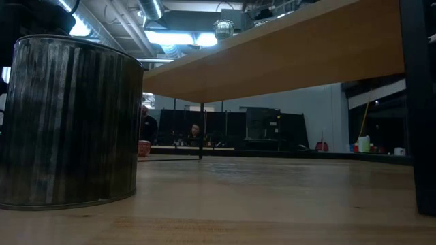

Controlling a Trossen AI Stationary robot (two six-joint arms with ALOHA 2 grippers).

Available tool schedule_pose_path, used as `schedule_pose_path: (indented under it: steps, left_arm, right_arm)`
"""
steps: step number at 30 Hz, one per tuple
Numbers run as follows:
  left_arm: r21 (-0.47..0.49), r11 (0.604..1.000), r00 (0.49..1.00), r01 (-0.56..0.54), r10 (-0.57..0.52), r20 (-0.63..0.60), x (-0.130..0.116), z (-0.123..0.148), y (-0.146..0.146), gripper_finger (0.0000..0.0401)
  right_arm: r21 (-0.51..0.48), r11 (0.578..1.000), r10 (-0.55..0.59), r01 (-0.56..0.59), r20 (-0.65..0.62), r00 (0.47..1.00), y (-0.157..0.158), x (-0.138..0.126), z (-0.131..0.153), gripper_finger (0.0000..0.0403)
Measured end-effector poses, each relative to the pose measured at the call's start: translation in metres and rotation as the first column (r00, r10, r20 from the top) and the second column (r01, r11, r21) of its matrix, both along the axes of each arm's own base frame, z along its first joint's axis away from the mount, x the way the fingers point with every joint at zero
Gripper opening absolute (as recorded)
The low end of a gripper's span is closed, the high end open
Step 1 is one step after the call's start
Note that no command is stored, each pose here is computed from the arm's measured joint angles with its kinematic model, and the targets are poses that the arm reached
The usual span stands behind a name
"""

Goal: Pick & Place candle stick holders
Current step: Put the silver scented candle can on the shelf

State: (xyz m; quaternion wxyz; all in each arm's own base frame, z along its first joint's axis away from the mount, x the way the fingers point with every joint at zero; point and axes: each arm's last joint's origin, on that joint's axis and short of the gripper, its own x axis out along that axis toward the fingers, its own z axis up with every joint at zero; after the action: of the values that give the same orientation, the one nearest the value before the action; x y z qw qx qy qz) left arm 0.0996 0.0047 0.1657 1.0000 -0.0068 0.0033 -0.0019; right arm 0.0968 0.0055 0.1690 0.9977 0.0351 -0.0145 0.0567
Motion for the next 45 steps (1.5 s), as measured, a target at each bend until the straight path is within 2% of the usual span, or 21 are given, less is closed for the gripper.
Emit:
schedule_pose_path:
  steps: [45]
  left_arm:
    - [0.0, 1.0, 1.0, 0.0, 0.0, 0.0, 0.0, 0.0, 0.0, 0.0004]
  right_arm:
    - [0.0, 1.0, 0.016, -0.016, 0.0, 1.0, 0.0014, -0.0001, 0.0, 0.0001]
